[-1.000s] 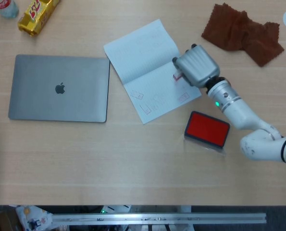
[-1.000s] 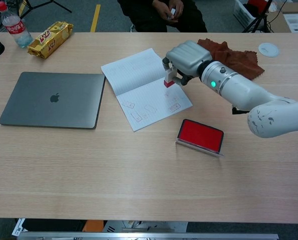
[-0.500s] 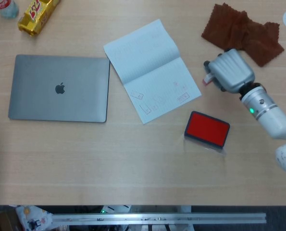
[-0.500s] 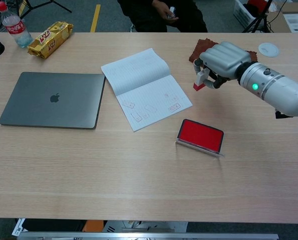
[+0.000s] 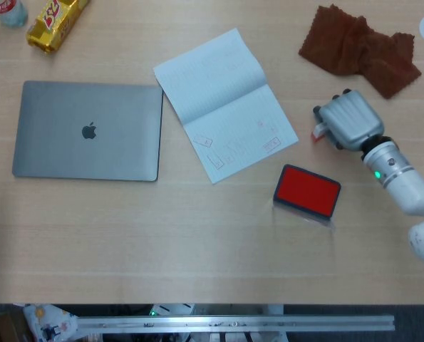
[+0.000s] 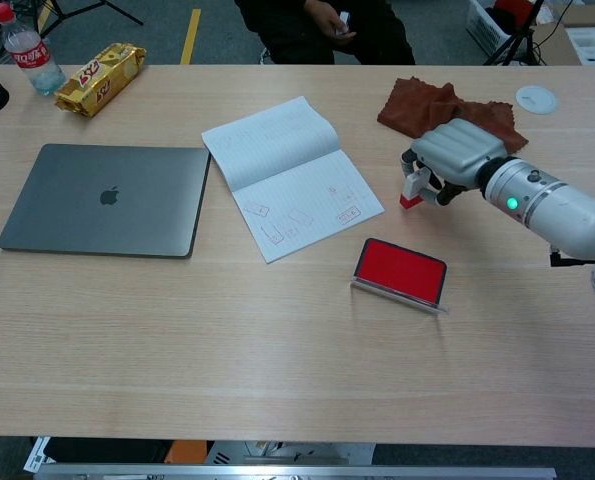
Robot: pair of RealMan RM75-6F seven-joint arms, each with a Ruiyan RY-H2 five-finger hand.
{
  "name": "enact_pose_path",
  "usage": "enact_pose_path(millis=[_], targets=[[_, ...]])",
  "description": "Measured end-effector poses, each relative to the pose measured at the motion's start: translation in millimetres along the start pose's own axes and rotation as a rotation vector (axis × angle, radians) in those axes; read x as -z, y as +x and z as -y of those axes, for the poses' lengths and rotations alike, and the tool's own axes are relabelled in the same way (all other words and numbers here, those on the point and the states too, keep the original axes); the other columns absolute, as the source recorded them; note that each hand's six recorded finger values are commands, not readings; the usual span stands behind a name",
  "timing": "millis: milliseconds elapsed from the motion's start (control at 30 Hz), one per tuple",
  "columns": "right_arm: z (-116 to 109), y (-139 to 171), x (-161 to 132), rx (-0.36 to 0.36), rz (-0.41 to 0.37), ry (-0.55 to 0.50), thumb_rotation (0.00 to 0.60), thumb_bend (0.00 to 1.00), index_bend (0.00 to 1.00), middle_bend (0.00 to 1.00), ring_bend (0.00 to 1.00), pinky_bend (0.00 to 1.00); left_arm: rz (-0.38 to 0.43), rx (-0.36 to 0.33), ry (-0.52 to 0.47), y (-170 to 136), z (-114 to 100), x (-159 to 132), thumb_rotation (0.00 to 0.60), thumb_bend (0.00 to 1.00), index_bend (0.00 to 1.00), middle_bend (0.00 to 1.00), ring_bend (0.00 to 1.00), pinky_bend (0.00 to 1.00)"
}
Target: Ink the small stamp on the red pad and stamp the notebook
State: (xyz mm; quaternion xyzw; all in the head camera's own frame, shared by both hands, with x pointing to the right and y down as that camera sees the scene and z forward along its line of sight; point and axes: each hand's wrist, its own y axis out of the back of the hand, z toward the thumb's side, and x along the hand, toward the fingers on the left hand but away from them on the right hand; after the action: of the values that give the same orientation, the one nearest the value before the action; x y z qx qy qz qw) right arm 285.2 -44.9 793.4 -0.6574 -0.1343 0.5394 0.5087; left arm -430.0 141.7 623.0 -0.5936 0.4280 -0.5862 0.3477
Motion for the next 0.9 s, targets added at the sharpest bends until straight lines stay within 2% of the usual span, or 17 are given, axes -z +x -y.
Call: enact_pose_path(millis=[200,800,900], targets=[[6.5,-2.6,-6.9,-0.006,-0.007,0.0,0.6,0.4,0.84,0.66,0.45,0.43,-0.004,0.001,-0.001,-0.3,0.6,1.0,0.6,0.27,0.15,0.23,0.27,0.26],[10.0,0.7,-10.8,-0.002,-0.016,-0.001,0.6,0.34,0.71,0.58,0.38,0.4,-0.006,0.01,0.0,-0.6,3.8,2.2,0.6,0.27,0.15,0.23,0.27,0.26],[9.7,1.6,-11.0,-0.001,-0.019,0.0,0.6,0.31,0.69,0.56,0.37,0.39,-0.006,0.01,0.0,-0.7,3.9,2.1,0.6,0.27,0.15,0.23,0.27,0.26]])
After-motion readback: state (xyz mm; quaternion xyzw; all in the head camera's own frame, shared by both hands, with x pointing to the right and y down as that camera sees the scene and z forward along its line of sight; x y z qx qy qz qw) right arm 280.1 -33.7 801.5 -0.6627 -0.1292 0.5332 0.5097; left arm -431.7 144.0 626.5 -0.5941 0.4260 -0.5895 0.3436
